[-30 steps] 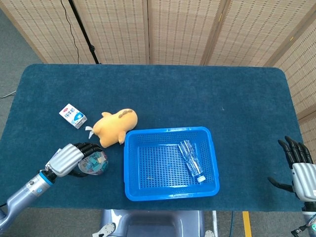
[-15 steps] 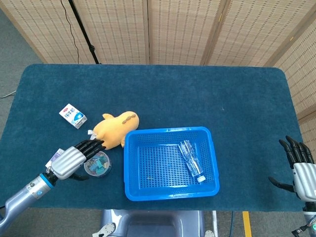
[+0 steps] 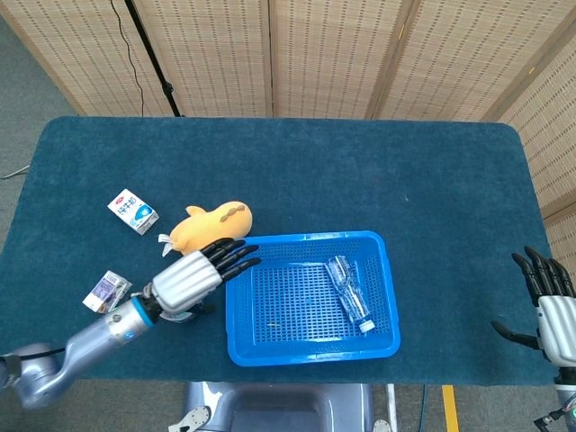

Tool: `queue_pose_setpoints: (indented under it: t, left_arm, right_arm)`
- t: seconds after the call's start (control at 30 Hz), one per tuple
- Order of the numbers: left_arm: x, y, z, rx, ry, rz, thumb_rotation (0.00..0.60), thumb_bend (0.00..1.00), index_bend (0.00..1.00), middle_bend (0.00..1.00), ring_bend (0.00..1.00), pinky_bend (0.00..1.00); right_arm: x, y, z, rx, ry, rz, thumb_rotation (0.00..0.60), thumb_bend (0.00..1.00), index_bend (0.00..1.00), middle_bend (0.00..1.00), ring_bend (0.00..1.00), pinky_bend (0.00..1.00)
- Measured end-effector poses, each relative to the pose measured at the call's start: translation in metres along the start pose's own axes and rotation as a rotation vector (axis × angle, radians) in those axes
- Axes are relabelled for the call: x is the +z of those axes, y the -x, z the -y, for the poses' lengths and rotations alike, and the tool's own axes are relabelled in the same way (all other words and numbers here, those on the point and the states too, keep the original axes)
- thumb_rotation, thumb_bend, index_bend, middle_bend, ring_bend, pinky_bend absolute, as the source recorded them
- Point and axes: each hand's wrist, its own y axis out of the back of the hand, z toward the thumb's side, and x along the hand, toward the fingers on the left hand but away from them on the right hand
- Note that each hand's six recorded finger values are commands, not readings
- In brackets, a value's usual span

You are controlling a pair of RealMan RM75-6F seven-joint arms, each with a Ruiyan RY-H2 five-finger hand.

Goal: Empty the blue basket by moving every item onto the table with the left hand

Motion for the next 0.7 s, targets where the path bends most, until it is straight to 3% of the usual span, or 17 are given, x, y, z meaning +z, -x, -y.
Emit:
queue_pose_setpoints:
  t: [0.17, 0.33, 0.7]
  left_arm:
    - [0.028, -0.059, 0.011, -0.024, -0.047, 0.019, 0.6, 0.02, 0.0, 0.0, 0.0, 0.17]
    - [0.055, -0.109, 0.035, -0.066, -0.083, 0.033, 0.6, 0.02, 0.0, 0.0, 0.0, 0.18]
    - [0.077, -0.161, 0.057, -0.098, -0.141, 0.015, 0.6, 0.03, 0.0, 0.0, 0.0, 0.18]
  right_arm:
    - [-0.007, 0.003, -0.002, -0.003, 0.01, 0.018, 0.6, 0.0, 0.0, 0.0, 0.0, 0.0]
    - [-0.01, 0.005, -0.004, -0.004, 0.017, 0.026, 0.6, 0.0, 0.0, 0.0, 0.0, 0.0]
    - [-0.016, 0.007, -0.007, -0.009, 0.028, 0.04, 0.6, 0.0, 0.0, 0.0, 0.0, 0.0]
